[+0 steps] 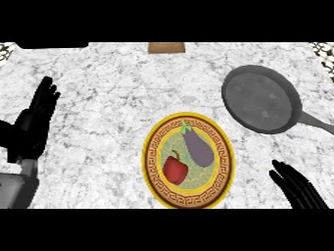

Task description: Pick the bell pepper from the plate and place it in the pan

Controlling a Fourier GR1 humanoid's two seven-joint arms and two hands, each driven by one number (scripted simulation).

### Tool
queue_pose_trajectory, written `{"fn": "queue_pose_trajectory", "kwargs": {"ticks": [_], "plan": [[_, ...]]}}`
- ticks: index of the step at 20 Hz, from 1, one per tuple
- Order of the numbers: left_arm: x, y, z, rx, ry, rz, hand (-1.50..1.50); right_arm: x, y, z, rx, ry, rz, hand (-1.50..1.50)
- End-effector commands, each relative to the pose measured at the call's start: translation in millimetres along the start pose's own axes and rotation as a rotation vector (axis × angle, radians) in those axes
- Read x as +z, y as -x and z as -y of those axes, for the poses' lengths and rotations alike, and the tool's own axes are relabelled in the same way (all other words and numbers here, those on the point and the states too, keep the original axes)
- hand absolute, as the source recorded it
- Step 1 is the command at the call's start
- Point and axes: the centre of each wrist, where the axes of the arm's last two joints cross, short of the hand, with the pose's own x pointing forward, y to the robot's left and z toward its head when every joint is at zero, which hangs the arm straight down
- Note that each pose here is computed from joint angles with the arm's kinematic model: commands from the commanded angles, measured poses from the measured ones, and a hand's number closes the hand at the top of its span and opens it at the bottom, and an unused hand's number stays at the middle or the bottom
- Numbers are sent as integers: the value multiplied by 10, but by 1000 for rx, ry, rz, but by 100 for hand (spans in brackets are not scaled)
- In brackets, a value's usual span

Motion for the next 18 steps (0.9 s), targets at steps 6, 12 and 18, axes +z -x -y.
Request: {"fn": "queue_pose_trajectory", "kwargs": {"ticks": [6,12,18], "plan": [[-64,-25,99,22,44,20,0,-176,-780,435,185,6,-78,-150],[-93,-65,58,7,41,16,0,-516,-1117,136,134,-68,-83,-150],[-104,-152,136,3,41,22,0,-832,-1484,-210,83,-191,-23,-150]]}}
